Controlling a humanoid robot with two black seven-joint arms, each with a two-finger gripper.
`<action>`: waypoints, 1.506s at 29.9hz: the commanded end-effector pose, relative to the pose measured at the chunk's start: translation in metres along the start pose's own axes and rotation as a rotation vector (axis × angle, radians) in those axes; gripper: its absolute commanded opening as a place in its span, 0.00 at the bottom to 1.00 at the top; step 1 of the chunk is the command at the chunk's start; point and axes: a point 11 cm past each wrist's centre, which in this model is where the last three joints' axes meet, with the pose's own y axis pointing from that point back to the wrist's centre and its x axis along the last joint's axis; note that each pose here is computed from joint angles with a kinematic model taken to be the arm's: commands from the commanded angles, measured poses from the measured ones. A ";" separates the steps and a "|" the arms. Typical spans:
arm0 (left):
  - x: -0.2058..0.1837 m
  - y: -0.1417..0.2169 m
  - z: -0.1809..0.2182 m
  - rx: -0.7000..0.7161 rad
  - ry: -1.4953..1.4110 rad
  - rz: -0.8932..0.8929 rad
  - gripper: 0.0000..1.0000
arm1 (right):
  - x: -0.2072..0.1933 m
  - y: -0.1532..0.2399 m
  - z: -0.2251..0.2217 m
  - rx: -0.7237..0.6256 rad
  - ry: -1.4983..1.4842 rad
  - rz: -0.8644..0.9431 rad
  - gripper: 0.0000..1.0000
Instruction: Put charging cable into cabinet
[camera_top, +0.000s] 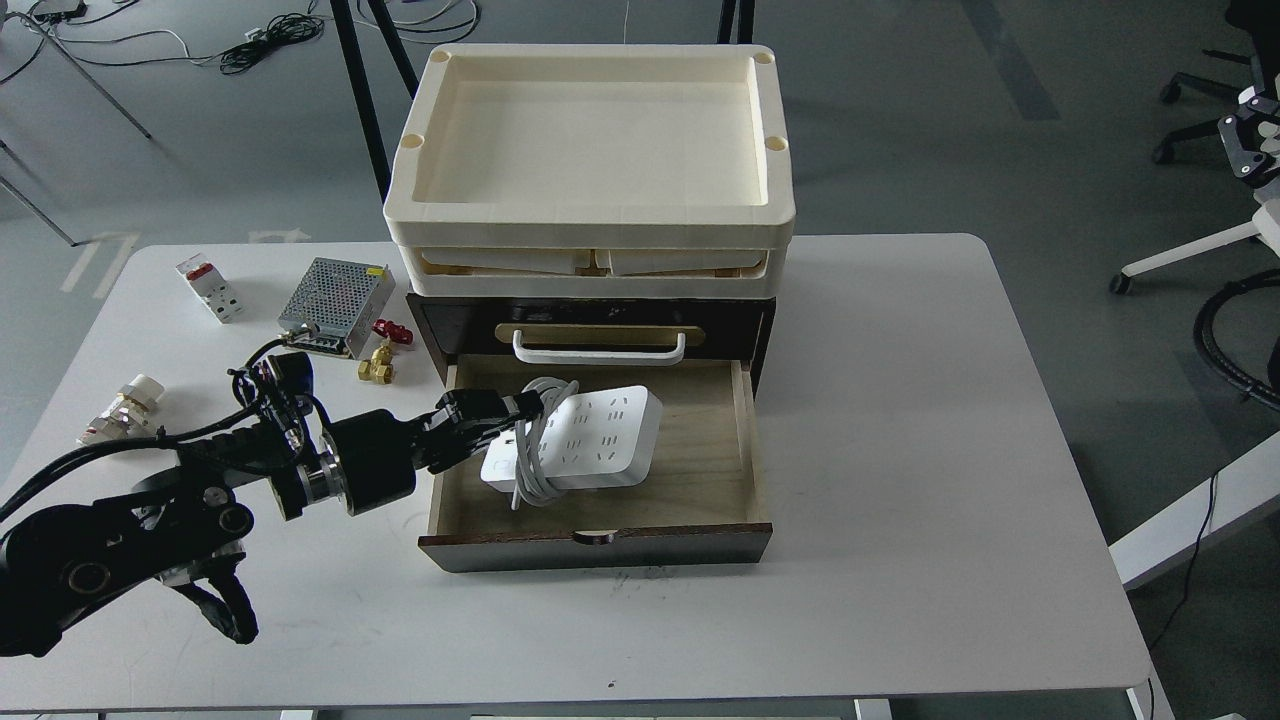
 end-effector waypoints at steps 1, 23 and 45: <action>0.004 0.001 -0.002 0.004 0.018 0.019 0.00 | 0.000 0.001 0.000 -0.001 0.000 0.001 0.99; -0.005 0.002 0.003 -0.017 0.029 0.001 0.63 | 0.001 0.001 -0.001 0.004 -0.002 0.004 1.00; 0.274 0.202 0.080 -0.442 0.267 0.906 0.80 | -0.070 -0.035 -0.019 0.037 -0.047 -0.221 1.00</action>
